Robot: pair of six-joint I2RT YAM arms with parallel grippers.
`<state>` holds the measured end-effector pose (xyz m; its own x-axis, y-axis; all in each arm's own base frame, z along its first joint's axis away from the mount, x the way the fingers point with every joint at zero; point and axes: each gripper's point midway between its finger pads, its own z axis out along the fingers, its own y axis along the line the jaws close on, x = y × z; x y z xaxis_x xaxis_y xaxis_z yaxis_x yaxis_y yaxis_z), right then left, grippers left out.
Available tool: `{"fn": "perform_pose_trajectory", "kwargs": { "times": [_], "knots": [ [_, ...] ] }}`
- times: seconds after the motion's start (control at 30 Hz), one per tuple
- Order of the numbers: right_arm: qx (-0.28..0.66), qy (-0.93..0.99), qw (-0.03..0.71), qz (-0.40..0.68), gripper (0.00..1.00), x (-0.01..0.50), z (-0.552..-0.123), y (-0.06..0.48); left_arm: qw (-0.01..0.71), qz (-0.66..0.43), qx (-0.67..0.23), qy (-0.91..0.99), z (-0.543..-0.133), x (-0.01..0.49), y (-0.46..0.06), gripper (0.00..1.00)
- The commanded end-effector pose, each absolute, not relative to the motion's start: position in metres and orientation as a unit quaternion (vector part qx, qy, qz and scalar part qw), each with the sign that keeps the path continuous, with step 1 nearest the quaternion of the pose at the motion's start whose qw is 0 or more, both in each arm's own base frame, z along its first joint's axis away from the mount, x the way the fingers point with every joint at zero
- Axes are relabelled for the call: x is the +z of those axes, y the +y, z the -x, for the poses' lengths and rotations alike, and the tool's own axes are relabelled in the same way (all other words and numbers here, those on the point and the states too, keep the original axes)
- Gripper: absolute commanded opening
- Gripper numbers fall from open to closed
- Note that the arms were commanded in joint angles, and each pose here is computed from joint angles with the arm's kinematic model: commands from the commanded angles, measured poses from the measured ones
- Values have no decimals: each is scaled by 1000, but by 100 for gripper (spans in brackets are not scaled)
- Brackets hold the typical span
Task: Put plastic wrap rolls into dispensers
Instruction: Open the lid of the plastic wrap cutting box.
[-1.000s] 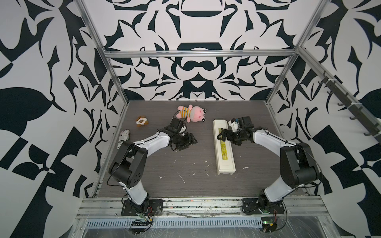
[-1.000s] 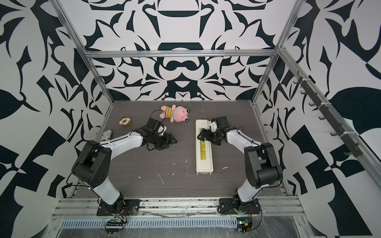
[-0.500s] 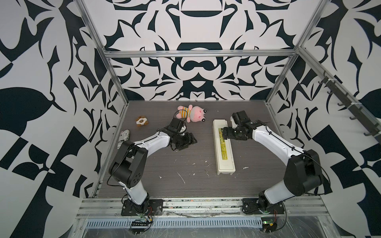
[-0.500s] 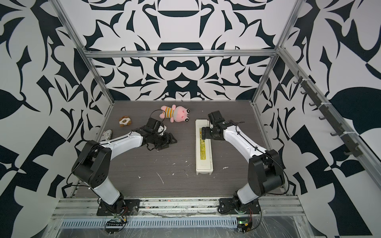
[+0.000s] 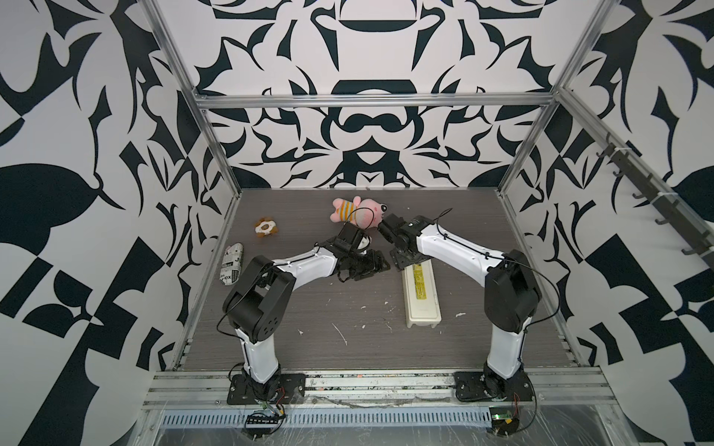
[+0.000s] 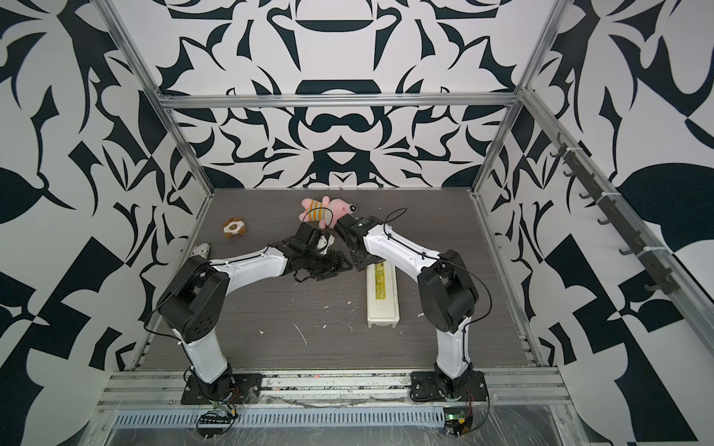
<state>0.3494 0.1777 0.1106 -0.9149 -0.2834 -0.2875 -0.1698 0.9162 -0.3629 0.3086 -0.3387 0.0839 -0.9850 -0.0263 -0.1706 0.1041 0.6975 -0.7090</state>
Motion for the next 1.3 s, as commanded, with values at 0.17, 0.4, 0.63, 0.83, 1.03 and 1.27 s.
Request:
{"fn": "perform_pose_trajectory", "kwargs": {
  "times": [0.17,0.4,0.63,0.83,1.03,1.27],
  "knots": [
    [-186,959,188,99,88,139,-348,160,56,-20,-458,887,-301,84,-361,73],
    [-164,965,187,84,87,141,-345,151,28,-28,-462,886,-285,66,-378,74],
    [-168,965,184,81,87,143,-340,139,25,-33,-478,877,-284,70,-393,77],
    [-162,964,194,77,87,153,-338,134,22,-30,-476,879,-286,67,-398,78],
    [-159,965,199,69,87,160,-335,125,17,-48,-497,866,-282,74,-413,82],
    [-162,967,191,57,87,156,-328,109,0,-52,-494,868,-278,65,-421,82]
  ]
}}
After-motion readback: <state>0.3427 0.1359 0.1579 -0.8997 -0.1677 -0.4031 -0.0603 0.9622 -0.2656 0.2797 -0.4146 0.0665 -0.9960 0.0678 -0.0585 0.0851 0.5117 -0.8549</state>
